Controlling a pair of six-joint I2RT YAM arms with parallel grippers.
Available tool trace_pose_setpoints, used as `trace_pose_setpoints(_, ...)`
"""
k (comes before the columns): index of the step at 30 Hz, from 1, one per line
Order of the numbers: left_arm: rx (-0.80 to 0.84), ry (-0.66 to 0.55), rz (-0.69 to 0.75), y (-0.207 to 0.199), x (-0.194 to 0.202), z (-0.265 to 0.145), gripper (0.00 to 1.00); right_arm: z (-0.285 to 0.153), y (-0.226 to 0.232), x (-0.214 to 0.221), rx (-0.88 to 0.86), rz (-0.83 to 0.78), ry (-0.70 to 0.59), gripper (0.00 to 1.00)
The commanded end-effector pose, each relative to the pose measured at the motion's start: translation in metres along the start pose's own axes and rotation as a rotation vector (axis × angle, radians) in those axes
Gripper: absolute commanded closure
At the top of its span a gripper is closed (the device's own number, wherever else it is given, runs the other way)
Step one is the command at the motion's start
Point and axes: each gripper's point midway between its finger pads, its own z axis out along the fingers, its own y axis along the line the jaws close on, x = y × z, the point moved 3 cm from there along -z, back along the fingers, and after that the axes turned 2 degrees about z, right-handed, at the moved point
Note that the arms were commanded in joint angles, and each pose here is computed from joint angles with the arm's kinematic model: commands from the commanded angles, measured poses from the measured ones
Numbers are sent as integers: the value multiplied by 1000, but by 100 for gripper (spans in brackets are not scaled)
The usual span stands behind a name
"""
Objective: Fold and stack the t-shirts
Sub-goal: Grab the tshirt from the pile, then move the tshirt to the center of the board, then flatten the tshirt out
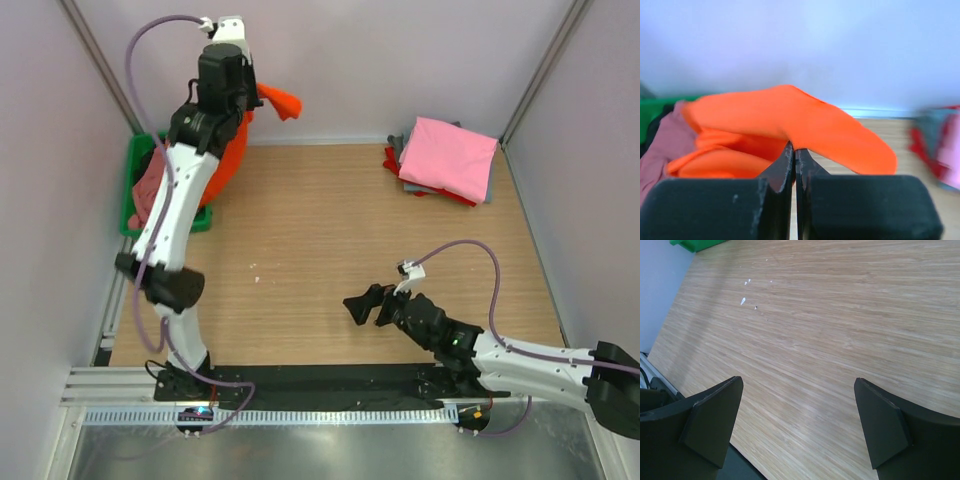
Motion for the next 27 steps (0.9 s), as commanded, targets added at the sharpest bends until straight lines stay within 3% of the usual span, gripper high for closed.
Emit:
trace_pose_setpoints(1, 60, 4, 54, 0, -18, -86, 99, -2, 5, -13, -16, 40, -65, 0)
trace_pose_setpoints(4, 157, 242, 84, -17, 58, -110, 87, -7, 3, -18, -9, 52, -80, 0)
trace_pose_setpoints(5, 192, 292, 82, -22, 75, -116, 57, -10, 3, -19, 4, 41, -62, 0)
trace_pose_setpoints(7, 284, 453, 86, -32, 126, -133, 19, -20, 19, -43, -21, 57, -99, 0)
trace_pose_setpoints(8, 280, 501, 96, -30, 141, -138, 0, -26, 10, -39, 40, 30, -57, 0)
trace_pose_setpoints(10, 229, 586, 123, -17, 178, -153, 0, -40, 12, -57, 74, 55, -83, 0)
trace_pose_setpoints(13, 234, 605, 85, -6, 207, -178, 0, -81, 18, -103, 95, 85, -169, 1)
trace_pose_setpoints(18, 244, 601, -7, 8, 232, -208, 0, -109, 10, -126, 178, 73, -197, 0)
trace_pose_setpoints(23, 257, 579, -48, 21, 252, -228, 0, -85, 14, -105, 204, 58, -96, 0)
trace_pose_setpoints(27, 284, 580, -93, 24, 261, -242, 1, -42, 18, -66, 258, 7, 68, 0)
